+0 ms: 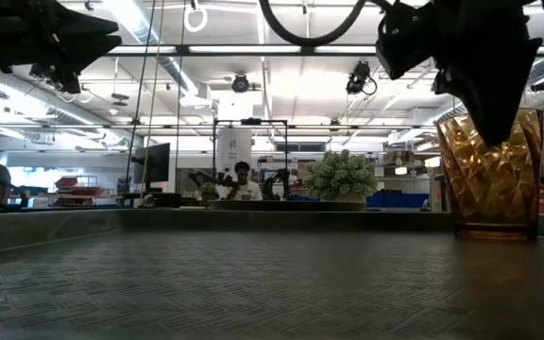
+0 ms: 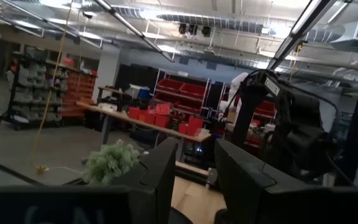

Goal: Pick and place plate/cup/fork/spoon on tray
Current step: Put the brown cup on the black tray, then put the black plate on the black tray to the bottom of the brown cup

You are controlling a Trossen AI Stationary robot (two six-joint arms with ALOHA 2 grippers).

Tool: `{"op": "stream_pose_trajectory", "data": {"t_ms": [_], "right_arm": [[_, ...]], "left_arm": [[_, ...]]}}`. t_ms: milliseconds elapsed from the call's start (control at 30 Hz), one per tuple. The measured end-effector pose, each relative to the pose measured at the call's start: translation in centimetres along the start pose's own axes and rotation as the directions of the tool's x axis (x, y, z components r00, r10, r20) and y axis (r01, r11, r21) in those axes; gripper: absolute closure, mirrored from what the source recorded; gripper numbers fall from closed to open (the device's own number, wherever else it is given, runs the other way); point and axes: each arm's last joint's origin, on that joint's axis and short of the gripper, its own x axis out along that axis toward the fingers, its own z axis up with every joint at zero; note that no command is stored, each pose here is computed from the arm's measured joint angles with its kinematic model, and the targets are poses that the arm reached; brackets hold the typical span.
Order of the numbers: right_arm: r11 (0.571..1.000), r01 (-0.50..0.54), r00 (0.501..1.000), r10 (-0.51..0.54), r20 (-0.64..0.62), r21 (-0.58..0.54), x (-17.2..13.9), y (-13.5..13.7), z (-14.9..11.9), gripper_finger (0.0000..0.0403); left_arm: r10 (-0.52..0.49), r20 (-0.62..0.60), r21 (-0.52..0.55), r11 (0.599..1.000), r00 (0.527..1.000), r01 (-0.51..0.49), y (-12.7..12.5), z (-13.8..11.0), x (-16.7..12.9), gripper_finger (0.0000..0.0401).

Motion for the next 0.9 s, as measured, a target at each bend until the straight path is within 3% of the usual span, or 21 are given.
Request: {"op": "stream_pose_trajectory", "data": {"t_ms": [233,367,600,733,900], "right_arm": [[1.0,0.011,1.0,-0.011,-0.003,-0.018,-2.3,-0.2,-0.3,0.0263],[0.998,-0.012,0.998,0.016,0.055,-0.064,-4.3,0.0,-0.1,0.026],[0.982,0.046,0.977,-0.006,0.213,-0.184,-6.5,-0.3,-0.1,0.0264],[0.975,0.127,0.918,-0.047,0.395,-0.18,-8.1,-1.2,-0.6,0.0264],[0.971,0.18,0.785,-0.047,0.617,-0.155,-9.1,-2.6,-1.6,0.0264]], "left_arm": [[-0.025,-0.065,-0.032,0.999,0.998,0.022,-0.1,-0.5,0.0,0.028],[-0.014,-0.161,-0.053,0.999,0.987,0.006,-0.2,0.1,0.2,0.028],[0.016,-0.291,-0.031,0.999,0.957,-0.026,-1.0,0.3,1.1,0.028],[0.034,-0.344,0.001,0.999,0.938,-0.036,-1.5,0.1,1.9,0.028],[0.055,-0.409,-0.039,0.996,0.911,-0.078,-1.8,-0.6,2.9,0.028]]}}
